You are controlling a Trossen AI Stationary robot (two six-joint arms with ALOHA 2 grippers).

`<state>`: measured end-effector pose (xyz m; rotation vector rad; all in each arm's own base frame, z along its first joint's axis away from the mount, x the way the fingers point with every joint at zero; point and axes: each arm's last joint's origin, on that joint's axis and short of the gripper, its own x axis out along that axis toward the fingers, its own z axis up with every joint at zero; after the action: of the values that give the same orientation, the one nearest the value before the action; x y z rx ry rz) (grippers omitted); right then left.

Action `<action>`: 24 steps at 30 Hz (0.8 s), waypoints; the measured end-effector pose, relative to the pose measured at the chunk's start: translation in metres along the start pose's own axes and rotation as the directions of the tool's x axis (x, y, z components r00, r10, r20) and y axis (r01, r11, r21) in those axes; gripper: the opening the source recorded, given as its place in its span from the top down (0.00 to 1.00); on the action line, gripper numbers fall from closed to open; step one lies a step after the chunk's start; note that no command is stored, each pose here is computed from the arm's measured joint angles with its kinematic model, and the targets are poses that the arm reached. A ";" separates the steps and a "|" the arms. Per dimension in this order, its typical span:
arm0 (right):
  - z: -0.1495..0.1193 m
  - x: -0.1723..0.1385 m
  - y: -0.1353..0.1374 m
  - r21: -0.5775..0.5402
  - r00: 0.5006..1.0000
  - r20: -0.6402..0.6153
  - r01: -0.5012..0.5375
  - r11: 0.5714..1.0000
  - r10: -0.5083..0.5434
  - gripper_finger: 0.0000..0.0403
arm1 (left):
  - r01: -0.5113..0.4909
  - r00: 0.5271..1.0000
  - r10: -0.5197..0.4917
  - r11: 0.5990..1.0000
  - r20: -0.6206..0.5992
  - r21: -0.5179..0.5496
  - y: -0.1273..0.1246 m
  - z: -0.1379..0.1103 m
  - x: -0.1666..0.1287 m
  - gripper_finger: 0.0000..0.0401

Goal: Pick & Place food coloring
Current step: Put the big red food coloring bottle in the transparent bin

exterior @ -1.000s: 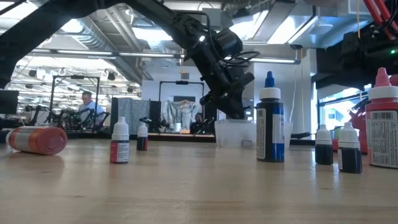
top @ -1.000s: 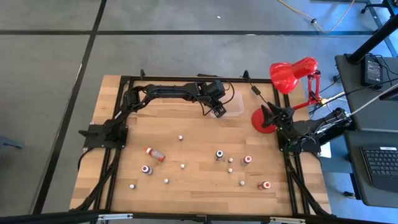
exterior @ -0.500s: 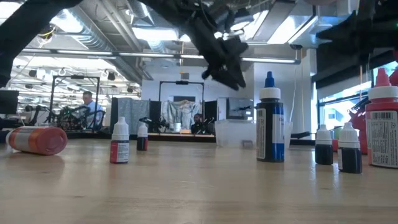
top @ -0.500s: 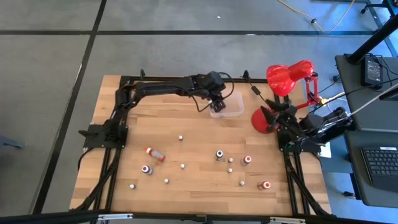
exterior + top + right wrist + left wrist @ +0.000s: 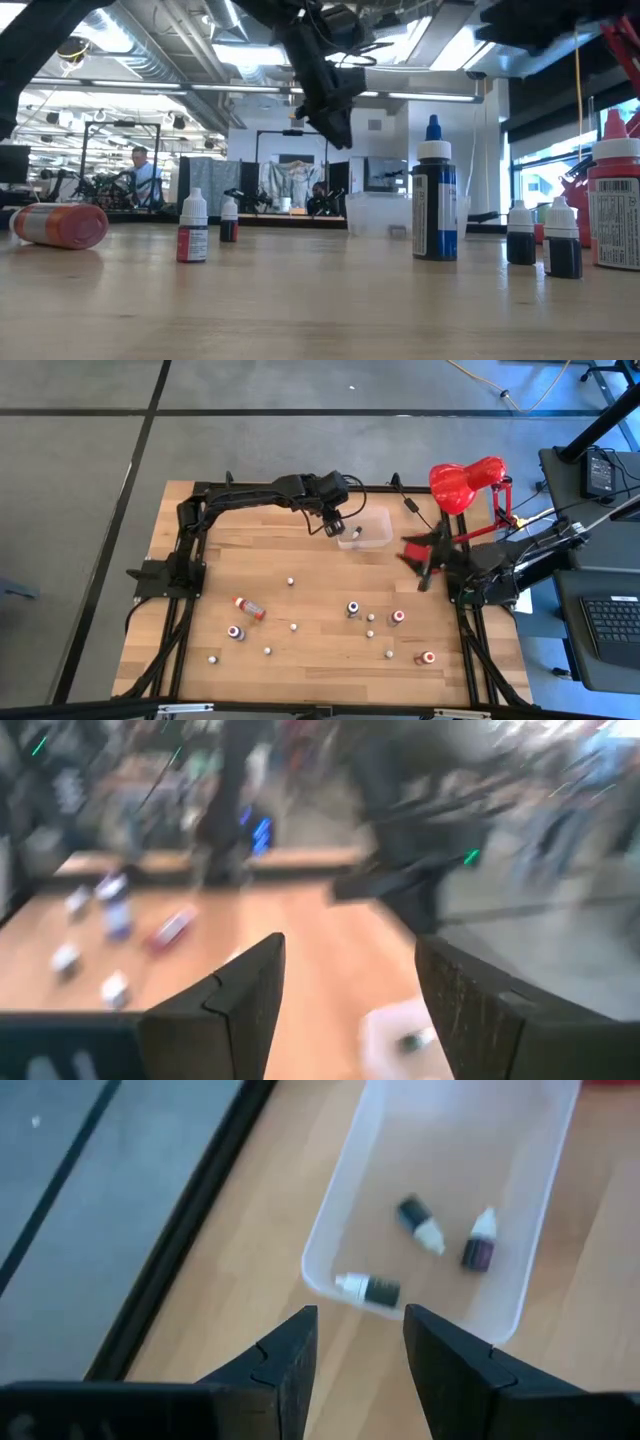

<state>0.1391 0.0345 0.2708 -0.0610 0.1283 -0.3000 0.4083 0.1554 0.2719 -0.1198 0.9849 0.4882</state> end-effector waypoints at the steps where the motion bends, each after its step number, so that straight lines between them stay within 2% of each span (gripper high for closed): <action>1: 0.004 0.005 0.005 0.008 0.998 -0.046 -0.036 0.999 0.036 0.44 | -0.001 1.000 0.001 1.000 -0.009 0.000 0.001 -0.001 0.000 0.64; 4: 0.012 0.018 0.021 0.048 0.969 -0.201 -0.137 0.989 0.144 0.44 | -0.003 1.000 0.003 1.000 -0.013 -0.001 0.002 -0.001 0.000 0.63; 6: 0.015 0.025 0.033 0.069 0.928 -0.311 -0.195 0.978 0.207 0.44 | -0.003 1.000 0.003 1.000 -0.013 0.001 0.002 -0.001 0.000 0.63; 9: 0.016 0.030 0.049 0.086 0.839 -0.484 -0.237 0.968 0.249 0.44 | -0.001 1.000 0.002 1.000 -0.013 0.029 0.001 -0.001 0.000 0.63; 13: 0.019 0.032 0.067 0.136 0.703 -0.659 -0.237 0.962 0.267 0.44 | -0.002 1.000 0.002 0.999 -0.014 0.050 0.002 -0.001 0.000 0.64; 19: 0.011 0.034 0.096 0.121 0.507 -0.826 -0.266 0.957 0.245 0.44 | -0.002 1.000 0.002 0.999 -0.002 0.054 0.002 0.000 0.000 0.64; 24: -0.003 0.043 0.110 0.104 0.429 -0.877 -0.274 0.956 0.218 0.44 | -0.002 1.000 0.002 0.997 0.002 0.073 0.002 0.000 0.000 0.64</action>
<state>0.2113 0.1262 0.2546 0.0719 1.2120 0.0074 0.4079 0.1569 0.2719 -0.0527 1.0001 0.4530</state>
